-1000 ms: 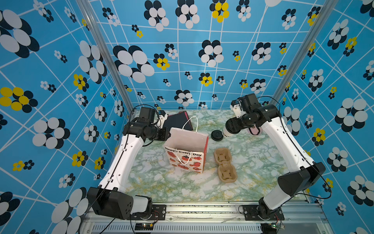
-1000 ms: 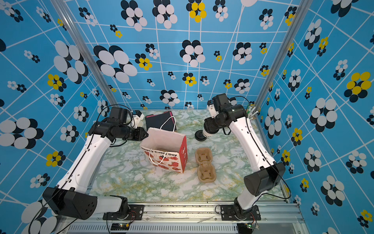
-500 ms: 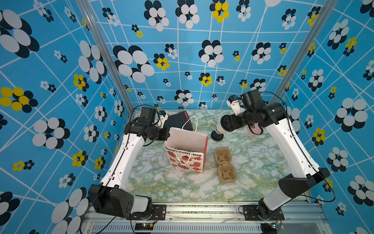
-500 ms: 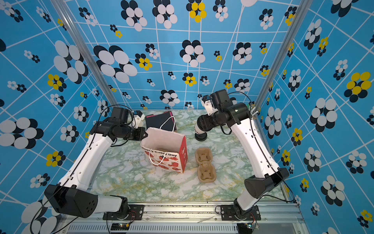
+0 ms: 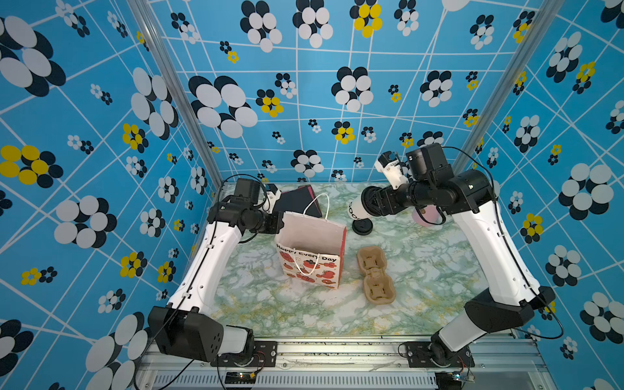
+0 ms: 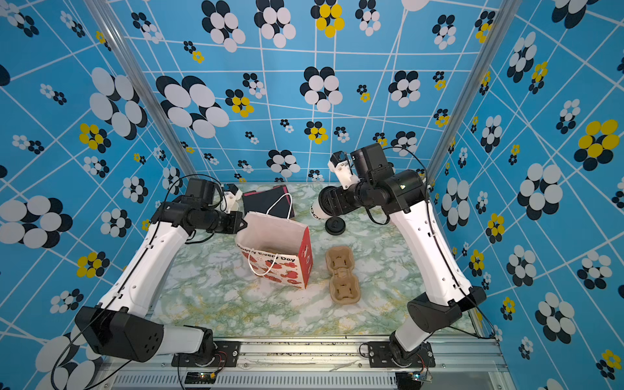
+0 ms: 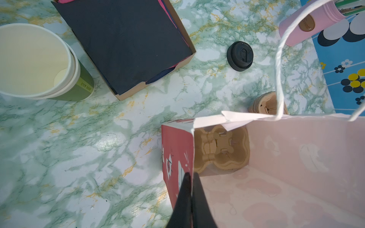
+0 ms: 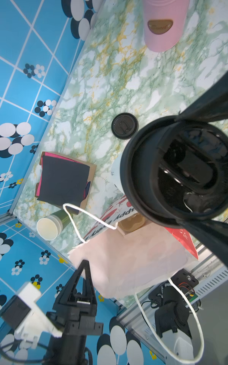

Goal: Pack a coffee takeout order
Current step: Place the coffee cup in the cup tray.

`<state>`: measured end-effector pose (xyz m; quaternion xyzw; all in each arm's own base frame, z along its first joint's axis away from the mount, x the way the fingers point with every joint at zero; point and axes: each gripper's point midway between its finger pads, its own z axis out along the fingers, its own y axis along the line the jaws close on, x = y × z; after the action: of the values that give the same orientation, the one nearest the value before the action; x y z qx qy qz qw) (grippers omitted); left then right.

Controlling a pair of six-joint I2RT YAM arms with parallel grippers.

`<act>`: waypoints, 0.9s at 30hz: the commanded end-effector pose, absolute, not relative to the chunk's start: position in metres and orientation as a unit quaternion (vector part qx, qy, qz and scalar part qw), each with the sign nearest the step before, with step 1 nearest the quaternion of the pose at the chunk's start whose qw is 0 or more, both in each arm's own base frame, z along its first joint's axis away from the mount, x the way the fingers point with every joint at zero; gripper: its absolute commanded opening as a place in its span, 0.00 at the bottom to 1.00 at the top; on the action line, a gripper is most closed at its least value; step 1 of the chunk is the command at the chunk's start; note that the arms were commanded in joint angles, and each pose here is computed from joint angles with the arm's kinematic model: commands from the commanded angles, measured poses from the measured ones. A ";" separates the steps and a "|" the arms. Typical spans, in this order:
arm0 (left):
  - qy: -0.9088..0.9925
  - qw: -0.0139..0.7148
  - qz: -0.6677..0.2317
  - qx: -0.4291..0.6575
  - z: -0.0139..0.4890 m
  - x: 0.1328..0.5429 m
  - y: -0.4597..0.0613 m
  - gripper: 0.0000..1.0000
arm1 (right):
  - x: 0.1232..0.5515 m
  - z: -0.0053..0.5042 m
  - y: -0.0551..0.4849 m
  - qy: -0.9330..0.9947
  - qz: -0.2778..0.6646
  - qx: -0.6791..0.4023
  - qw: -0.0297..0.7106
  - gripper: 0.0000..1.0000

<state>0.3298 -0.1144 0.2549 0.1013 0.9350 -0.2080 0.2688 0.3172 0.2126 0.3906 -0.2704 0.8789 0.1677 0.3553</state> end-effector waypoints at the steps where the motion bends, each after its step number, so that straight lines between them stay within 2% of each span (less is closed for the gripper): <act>1: 0.937 0.255 -0.215 0.100 0.247 0.330 -0.115 0.00 | 0.297 0.408 0.221 0.866 0.198 -0.286 0.361 0.59; 13: 0.937 0.255 -0.217 0.100 0.248 0.329 -0.116 0.00 | 0.274 0.421 0.258 0.839 0.236 -0.338 0.355 0.59; 21: 0.937 0.255 -0.218 0.100 0.248 0.329 -0.116 0.00 | 0.263 0.398 0.301 0.831 0.246 -0.385 0.317 0.59; 27: 0.937 0.254 -0.217 0.100 0.247 0.328 -0.116 0.00 | 0.264 0.370 0.319 0.839 0.209 -0.412 0.287 0.59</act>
<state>0.3294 -0.1156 0.2551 0.1023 0.9344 -0.2115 0.2679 0.2665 0.3183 0.3762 -0.3980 0.8375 0.2306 0.2949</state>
